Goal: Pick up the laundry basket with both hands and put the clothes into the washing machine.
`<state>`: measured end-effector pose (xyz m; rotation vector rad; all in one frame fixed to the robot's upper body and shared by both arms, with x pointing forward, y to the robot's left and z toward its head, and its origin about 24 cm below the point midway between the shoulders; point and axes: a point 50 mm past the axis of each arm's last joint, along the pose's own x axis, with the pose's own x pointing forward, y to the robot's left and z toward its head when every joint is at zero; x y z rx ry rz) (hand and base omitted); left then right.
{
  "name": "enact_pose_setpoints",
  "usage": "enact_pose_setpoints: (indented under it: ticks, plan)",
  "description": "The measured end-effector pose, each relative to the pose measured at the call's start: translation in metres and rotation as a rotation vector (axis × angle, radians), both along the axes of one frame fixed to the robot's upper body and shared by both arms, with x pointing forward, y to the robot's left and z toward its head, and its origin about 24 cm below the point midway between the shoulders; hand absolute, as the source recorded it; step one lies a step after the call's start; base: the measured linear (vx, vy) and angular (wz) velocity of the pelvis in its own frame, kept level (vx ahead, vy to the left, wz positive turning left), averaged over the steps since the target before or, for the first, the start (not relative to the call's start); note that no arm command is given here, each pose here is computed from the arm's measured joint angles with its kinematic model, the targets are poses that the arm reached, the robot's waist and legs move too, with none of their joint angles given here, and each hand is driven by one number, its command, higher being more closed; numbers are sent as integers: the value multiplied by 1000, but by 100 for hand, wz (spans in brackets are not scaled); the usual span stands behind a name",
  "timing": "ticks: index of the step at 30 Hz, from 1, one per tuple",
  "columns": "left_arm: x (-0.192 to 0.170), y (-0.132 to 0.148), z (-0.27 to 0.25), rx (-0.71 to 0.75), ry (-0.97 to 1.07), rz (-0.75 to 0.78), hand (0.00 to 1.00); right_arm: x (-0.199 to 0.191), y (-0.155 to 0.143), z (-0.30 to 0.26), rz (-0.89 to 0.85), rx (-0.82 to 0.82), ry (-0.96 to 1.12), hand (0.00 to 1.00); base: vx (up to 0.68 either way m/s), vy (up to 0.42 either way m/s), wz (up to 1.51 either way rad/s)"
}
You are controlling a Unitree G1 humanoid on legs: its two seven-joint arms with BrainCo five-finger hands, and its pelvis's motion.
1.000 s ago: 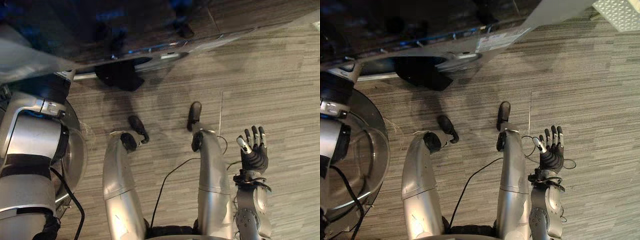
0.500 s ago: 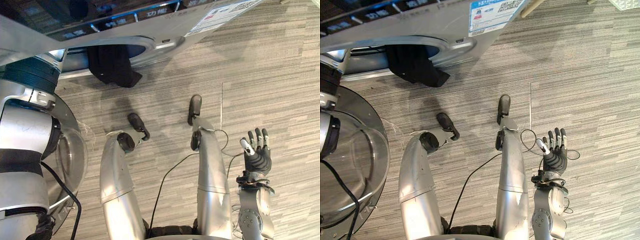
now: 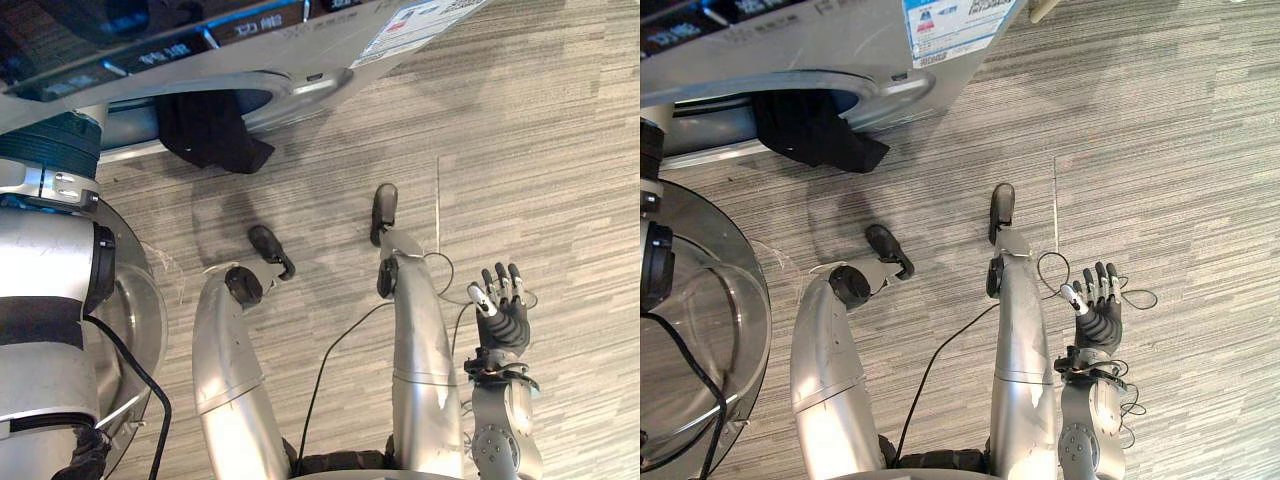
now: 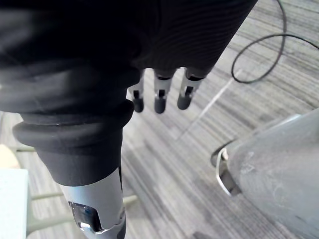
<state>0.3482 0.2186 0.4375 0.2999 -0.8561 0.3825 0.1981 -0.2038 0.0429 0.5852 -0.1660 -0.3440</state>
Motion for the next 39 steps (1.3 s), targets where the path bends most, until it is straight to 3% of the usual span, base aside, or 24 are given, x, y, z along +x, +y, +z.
enact_pose_setpoints:
  ticks: [4, 11, 17, 21, 24, 26, 33, 39]
  plan:
    - [0, -1, 1, -136, -18, -129, 0, 0, 2, -1, -2, 13, 6, 0, -53, 6, 3]
    - [-3, 14, -7, -533, -93, -455, 0, 2, 11, -4, 23, 35, 38, 0, -43, 1, 3]
    - [-34, 32, -33, -560, -256, -539, 0, 3, 21, -4, 48, 56, 36, 0, -34, -18, -1]
    - [-65, 61, -69, -545, -351, -352, 0, 3, 21, -2, 46, 27, 23, 0, -24, -14, -5]
    - [-85, 59, -116, -471, -347, -205, 0, 2, 16, 1, 22, 11, 8, 0, 0, -35, 9]
    - [-90, 64, -136, -501, -341, -117, 0, 2, 14, 5, 6, 4, -19, 0, 6, -29, 6]
    - [-89, 50, -202, -595, -182, -39, 0, -1, 2, 11, -51, -22, -47, 0, 41, -4, 4]
    - [-89, 20, -273, -682, 63, -56, 0, -2, 2, 14, -59, -53, -62, 0, 203, 1, 6]
